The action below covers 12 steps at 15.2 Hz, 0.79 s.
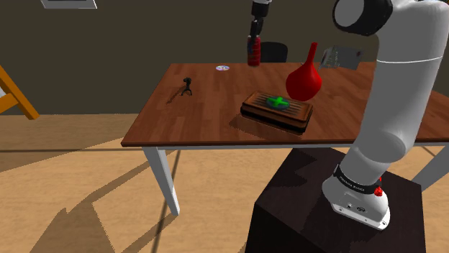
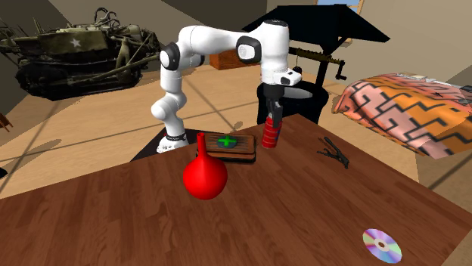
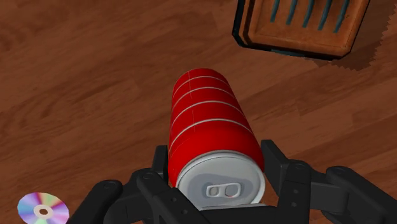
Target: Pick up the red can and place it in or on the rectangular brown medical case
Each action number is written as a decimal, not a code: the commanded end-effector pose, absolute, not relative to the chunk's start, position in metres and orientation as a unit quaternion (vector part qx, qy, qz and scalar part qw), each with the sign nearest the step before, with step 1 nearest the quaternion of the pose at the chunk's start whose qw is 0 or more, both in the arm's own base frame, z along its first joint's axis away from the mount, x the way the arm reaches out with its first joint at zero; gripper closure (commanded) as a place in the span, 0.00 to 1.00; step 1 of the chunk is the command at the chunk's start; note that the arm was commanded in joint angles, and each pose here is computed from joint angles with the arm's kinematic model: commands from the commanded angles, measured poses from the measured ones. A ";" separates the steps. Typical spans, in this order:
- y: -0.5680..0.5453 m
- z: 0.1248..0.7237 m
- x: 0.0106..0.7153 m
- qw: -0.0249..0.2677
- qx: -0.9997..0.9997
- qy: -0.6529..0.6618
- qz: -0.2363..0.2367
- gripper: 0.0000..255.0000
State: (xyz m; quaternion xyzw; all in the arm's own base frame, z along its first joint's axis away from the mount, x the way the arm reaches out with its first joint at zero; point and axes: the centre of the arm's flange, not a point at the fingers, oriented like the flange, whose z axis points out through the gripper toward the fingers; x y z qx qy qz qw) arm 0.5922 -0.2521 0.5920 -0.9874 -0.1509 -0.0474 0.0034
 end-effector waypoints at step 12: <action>-0.175 0.618 0.441 0.003 -0.987 -0.151 -0.048 1.00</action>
